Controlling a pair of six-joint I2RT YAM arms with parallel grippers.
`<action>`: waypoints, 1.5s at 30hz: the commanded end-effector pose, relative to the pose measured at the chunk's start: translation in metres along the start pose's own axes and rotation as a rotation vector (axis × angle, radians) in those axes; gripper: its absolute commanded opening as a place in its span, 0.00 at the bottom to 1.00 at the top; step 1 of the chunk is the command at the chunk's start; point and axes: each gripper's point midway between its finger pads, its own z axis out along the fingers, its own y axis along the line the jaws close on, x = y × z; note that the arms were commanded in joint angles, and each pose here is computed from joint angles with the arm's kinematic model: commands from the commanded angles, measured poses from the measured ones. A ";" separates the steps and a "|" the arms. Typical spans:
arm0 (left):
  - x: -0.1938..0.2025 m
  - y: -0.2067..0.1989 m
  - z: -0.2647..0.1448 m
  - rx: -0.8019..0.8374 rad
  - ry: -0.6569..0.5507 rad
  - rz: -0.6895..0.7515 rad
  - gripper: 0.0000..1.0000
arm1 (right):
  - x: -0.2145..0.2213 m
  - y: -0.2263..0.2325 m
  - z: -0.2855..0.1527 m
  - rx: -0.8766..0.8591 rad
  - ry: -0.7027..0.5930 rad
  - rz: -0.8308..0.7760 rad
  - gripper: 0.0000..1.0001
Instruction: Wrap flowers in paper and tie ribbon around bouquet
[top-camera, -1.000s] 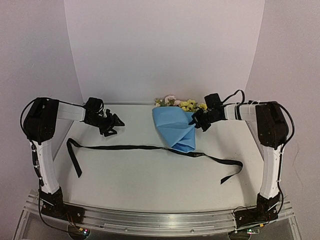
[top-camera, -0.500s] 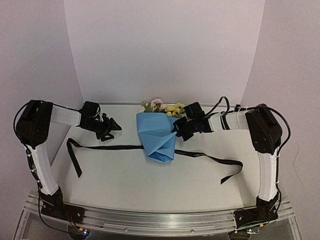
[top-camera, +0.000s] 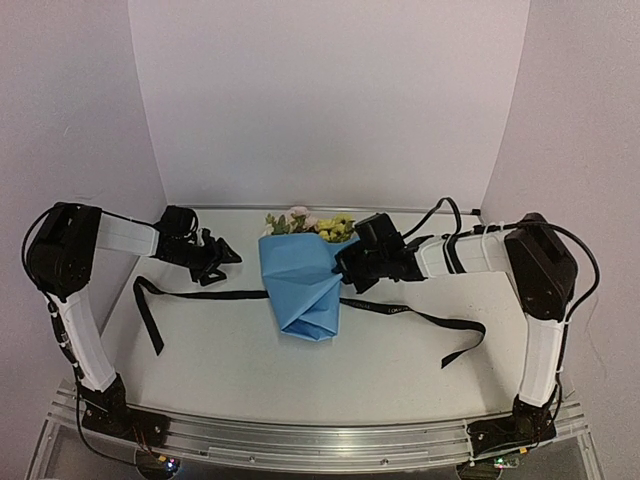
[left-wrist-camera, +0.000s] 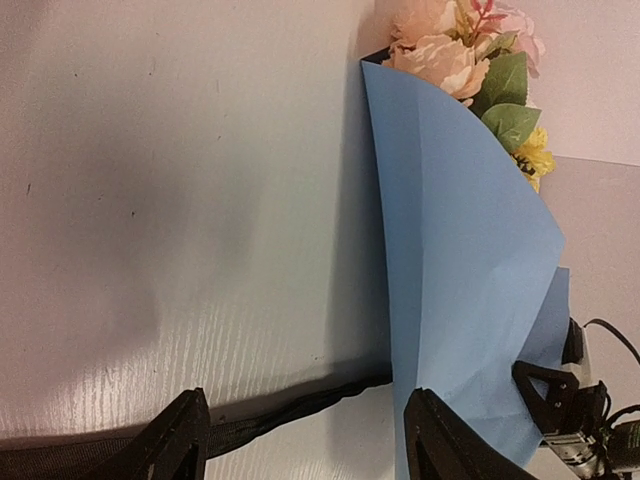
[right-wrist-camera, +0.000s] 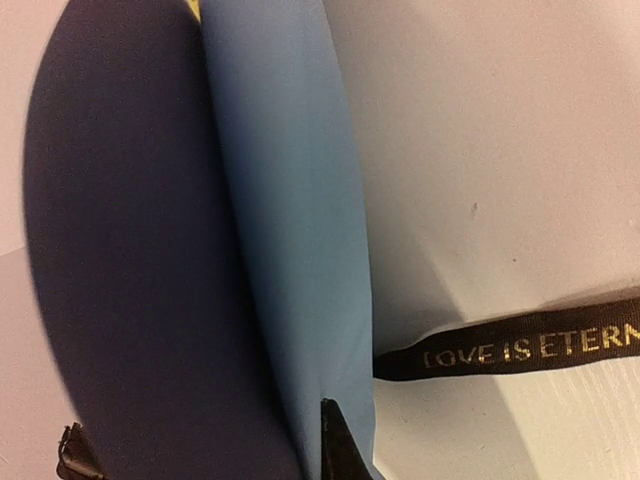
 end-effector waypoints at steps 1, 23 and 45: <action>-0.011 -0.021 -0.015 0.039 -0.068 0.049 0.69 | 0.011 0.018 -0.015 -0.085 -0.029 0.014 0.00; -0.004 -0.066 -0.017 0.062 -0.077 0.199 0.64 | 0.017 -0.004 -0.047 -0.034 -0.074 -0.224 0.70; 0.130 -0.182 0.060 0.408 0.319 0.346 0.32 | 0.002 -0.061 -0.052 0.204 -0.096 -0.461 0.63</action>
